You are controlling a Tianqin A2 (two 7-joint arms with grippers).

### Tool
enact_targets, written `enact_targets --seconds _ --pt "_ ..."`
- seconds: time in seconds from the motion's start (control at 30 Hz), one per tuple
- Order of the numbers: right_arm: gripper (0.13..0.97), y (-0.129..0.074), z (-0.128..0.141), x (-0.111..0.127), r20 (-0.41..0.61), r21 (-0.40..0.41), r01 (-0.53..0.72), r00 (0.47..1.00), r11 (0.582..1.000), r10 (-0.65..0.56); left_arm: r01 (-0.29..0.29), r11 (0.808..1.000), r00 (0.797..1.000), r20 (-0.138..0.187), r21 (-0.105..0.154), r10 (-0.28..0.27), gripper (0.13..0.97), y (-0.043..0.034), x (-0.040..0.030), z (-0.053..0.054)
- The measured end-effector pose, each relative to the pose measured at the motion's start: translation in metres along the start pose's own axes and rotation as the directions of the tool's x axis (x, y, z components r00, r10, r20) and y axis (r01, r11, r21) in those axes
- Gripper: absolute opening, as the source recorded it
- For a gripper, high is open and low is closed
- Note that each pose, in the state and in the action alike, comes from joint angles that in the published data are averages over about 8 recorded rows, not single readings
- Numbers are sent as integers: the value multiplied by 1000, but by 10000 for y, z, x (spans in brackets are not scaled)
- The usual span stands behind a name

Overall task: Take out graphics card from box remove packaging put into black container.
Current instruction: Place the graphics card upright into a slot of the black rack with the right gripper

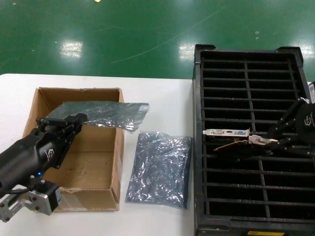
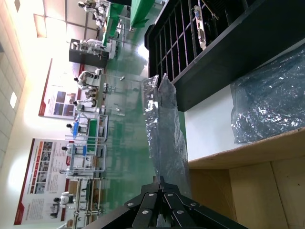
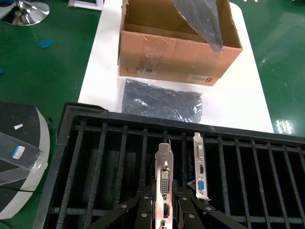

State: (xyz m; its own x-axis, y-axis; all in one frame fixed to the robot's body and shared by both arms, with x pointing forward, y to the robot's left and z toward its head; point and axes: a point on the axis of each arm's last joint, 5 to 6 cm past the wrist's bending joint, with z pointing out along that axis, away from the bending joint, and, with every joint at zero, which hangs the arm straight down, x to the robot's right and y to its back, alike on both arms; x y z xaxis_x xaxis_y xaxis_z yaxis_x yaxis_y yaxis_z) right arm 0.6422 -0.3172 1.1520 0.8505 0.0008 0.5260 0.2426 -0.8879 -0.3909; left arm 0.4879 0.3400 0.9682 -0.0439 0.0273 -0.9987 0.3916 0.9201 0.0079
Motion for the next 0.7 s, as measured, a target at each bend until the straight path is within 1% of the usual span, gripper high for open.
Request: enact_targets --seconds 0.37,0.7 --pt "186 30 30 -14 14 -5 1 1000 1000 -1 0 1000 1000 0 0 0 140 0 0 0" --pt "186 30 -24 -48 8 2 8 1000 1000 -8 0 1000 1000 0 0 0 140 0 0 0"
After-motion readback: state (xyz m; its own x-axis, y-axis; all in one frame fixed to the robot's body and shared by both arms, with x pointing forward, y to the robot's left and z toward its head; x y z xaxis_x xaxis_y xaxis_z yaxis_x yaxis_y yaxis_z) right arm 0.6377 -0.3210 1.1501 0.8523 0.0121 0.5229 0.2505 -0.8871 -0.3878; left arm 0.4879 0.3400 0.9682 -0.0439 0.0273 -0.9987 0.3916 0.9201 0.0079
